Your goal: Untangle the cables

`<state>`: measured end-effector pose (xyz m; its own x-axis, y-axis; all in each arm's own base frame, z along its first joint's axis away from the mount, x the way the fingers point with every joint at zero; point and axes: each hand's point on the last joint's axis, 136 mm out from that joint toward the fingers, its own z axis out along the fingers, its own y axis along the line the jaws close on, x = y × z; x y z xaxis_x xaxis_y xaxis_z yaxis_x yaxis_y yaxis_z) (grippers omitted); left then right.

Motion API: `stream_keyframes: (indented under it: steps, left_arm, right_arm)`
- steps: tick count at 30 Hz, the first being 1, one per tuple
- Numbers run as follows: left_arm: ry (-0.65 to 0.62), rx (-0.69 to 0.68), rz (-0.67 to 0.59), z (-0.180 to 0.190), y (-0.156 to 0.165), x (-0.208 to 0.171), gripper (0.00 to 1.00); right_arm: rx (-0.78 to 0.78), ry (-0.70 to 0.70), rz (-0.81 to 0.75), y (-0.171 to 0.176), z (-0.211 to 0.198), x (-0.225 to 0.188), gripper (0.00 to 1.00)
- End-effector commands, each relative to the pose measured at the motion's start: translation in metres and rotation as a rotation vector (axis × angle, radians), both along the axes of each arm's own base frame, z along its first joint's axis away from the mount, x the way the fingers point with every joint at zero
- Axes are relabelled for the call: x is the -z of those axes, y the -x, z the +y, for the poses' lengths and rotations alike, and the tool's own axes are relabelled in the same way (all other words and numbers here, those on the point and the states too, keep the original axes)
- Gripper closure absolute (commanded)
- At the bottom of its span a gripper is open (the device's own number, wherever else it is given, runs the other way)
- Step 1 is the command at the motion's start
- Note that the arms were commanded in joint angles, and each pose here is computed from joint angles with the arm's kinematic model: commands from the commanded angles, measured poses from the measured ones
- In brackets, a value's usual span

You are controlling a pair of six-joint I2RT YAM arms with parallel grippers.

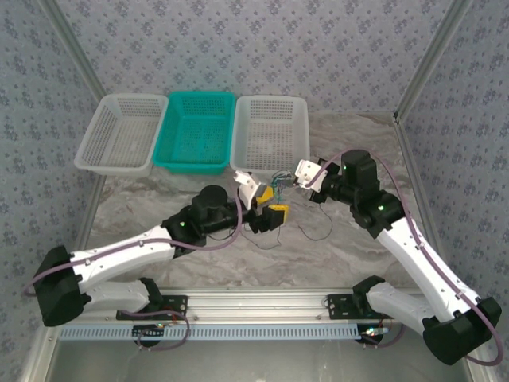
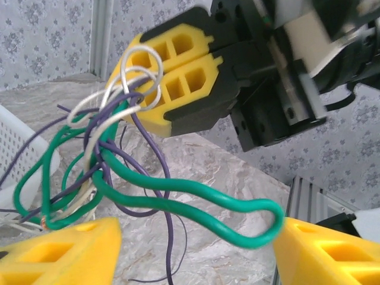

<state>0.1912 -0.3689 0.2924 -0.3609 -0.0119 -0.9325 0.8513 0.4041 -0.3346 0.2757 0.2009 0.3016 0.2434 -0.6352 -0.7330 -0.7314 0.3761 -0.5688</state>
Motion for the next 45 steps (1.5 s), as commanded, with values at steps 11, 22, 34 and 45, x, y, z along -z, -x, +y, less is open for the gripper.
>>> stream_keyframes:
  steps: [11,22,34,45]
  left_arm:
    - [0.214,-0.245,0.123,0.046,-0.037,-0.033,1.0]
    - [0.343,-0.529,0.095,0.191,-0.049,-0.084,1.0]
    - [0.139,-0.222,0.178,0.128,-0.036,-0.017,0.57]
    - [0.05,0.097,0.252,0.021,0.0,0.033,0.31]
  right_arm:
    - [0.266,0.034,-0.034,-0.033,-0.034,0.015,1.0]
    - [0.413,0.091,0.044,-0.043,-0.08,0.07,1.0]
    - [0.089,-0.115,0.251,0.005,-0.004,0.038,1.0]
    - [0.175,-0.105,0.246,-0.011,0.004,0.041,1.0]
